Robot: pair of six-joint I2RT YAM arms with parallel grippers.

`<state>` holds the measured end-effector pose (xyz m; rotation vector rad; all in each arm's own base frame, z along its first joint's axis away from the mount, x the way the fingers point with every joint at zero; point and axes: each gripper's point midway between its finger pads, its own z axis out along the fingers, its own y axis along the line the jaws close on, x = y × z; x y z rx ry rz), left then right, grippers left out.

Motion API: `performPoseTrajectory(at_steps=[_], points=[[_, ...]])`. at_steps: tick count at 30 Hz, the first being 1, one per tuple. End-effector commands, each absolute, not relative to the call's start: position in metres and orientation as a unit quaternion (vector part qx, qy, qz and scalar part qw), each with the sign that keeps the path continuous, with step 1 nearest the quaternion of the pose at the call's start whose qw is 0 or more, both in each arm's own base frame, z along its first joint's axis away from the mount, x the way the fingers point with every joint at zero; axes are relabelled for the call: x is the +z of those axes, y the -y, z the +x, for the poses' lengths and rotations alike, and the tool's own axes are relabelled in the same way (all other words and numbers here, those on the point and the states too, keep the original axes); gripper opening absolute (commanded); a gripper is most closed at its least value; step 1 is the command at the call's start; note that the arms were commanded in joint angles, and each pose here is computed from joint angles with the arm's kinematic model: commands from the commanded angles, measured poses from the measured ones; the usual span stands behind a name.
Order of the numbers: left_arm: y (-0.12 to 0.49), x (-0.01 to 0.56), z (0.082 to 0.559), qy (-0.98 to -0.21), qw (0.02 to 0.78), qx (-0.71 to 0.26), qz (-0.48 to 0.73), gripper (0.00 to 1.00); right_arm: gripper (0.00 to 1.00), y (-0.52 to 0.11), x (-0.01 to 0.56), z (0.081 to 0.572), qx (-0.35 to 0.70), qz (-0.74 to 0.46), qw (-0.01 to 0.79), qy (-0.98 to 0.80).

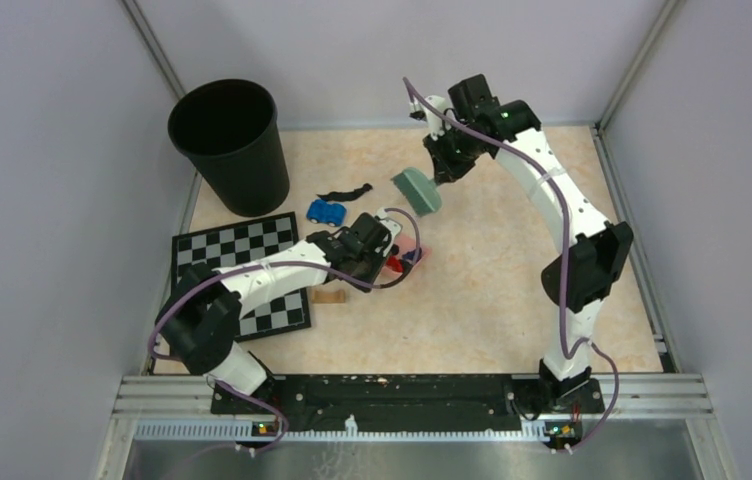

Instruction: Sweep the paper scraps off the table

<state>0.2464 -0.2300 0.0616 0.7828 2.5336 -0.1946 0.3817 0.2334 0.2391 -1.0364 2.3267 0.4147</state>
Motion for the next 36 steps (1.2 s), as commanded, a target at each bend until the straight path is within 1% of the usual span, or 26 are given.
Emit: performPoseTrajectory(at_steps=[1,5,7,12,20,27,29,30,33,36], points=[[0.237,0.074,0.251,-0.916,0.264,-0.093,0.289,0.00,0.00,-0.215,0.256,0.396,0.079,-0.371,0.330,-0.864],[0.240,0.071,0.249,-0.917,0.257,-0.100,0.289,0.00,0.00,-0.204,0.220,0.387,0.060,-0.377,0.280,-0.881],[0.241,0.072,0.249,-0.916,0.260,-0.102,0.287,0.00,0.00,-0.201,0.208,0.382,0.058,-0.377,0.274,-0.883],[0.242,0.080,0.252,-0.911,0.277,-0.107,0.286,0.00,0.00,-0.184,0.212,0.384,0.022,-0.354,0.314,-0.880],[0.239,0.093,0.257,-0.909,0.293,-0.101,0.280,0.00,0.00,-0.164,0.222,0.371,0.029,-0.318,0.338,-0.886],[0.235,0.116,0.263,-0.902,0.323,-0.095,0.269,0.00,0.00,-0.135,0.237,0.365,0.132,-0.232,0.352,-0.897],[0.232,0.123,0.265,-0.901,0.333,-0.090,0.265,0.00,0.00,-0.128,0.236,0.364,0.166,-0.208,0.366,-0.892],[0.230,0.126,0.266,-0.900,0.337,-0.088,0.262,0.00,0.00,-0.126,0.245,0.366,0.184,-0.199,0.388,-0.881],[0.226,0.135,0.269,-0.899,0.343,-0.084,0.258,0.00,0.00,-0.118,0.241,0.361,0.252,-0.168,0.410,-0.860],[0.218,0.145,0.277,-0.902,0.355,-0.073,0.236,0.00,0.00,-0.113,0.232,0.356,0.321,-0.135,0.408,-0.844]])
